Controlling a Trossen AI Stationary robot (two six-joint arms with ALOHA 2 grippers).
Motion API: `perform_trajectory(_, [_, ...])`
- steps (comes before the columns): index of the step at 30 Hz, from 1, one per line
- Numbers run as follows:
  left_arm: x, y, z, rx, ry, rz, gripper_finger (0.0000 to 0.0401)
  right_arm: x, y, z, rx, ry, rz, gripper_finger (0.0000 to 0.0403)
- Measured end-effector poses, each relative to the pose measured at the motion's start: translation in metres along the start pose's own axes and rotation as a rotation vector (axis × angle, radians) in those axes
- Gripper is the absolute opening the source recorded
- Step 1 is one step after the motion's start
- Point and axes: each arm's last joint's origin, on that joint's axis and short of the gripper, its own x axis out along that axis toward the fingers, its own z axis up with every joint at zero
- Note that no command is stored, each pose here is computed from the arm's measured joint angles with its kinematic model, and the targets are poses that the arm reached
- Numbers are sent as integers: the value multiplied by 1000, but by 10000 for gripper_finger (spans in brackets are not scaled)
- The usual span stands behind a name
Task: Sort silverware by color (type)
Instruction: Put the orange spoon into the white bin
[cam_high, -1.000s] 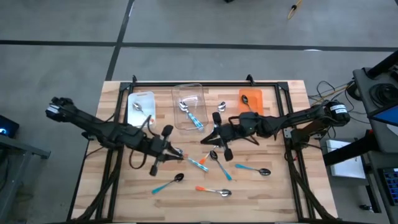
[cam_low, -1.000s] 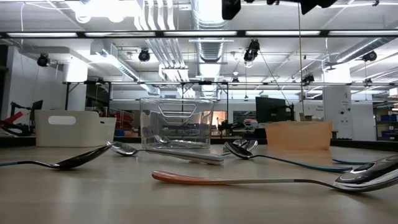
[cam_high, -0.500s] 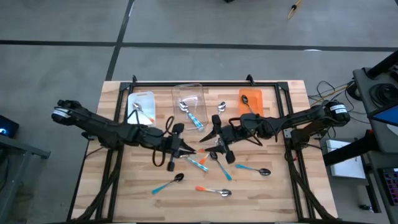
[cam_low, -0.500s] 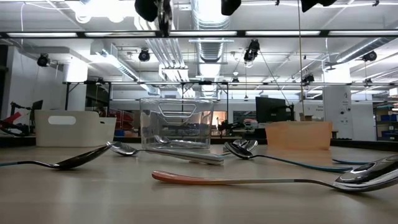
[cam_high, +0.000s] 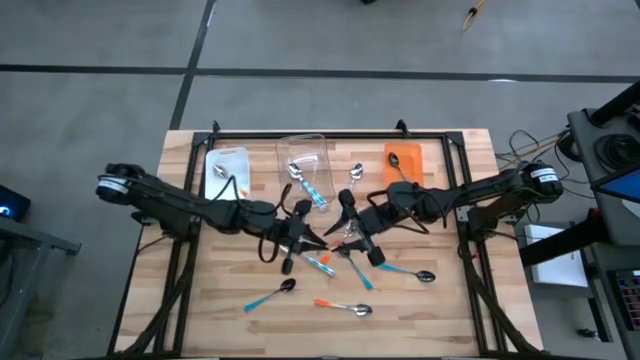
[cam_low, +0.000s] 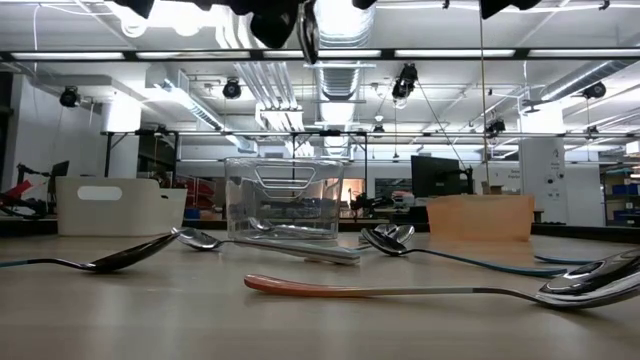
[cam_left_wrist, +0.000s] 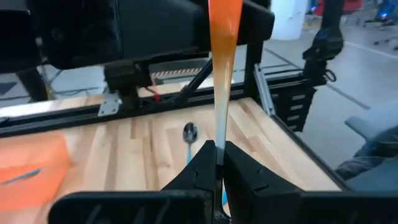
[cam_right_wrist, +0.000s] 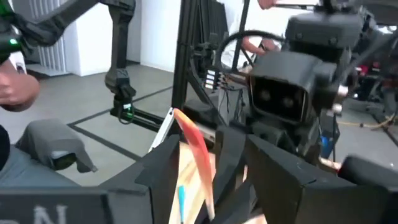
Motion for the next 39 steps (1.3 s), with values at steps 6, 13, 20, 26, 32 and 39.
perform_trajectory(6, [5,0,-2,-1,-28,-12,0,0,0,0,-8,3,4,107])
perform_trajectory(13, [4,0,1,-3,-42,-10,1,0,1,-1,-32,5,21,14])
perform_trajectory(20, [2,1,3,-9,-46,-3,4,0,1,0,-35,0,18,10])
perform_trajectory(26, [-6,4,8,-10,-40,8,39,-1,1,-1,-6,23,20,9])
perform_trajectory(32, [-29,8,17,41,42,171,82,-11,-2,7,-16,73,-170,9])
perform_trajectory(39, [-69,10,33,101,5,338,108,-16,-1,15,-69,47,-208,9])
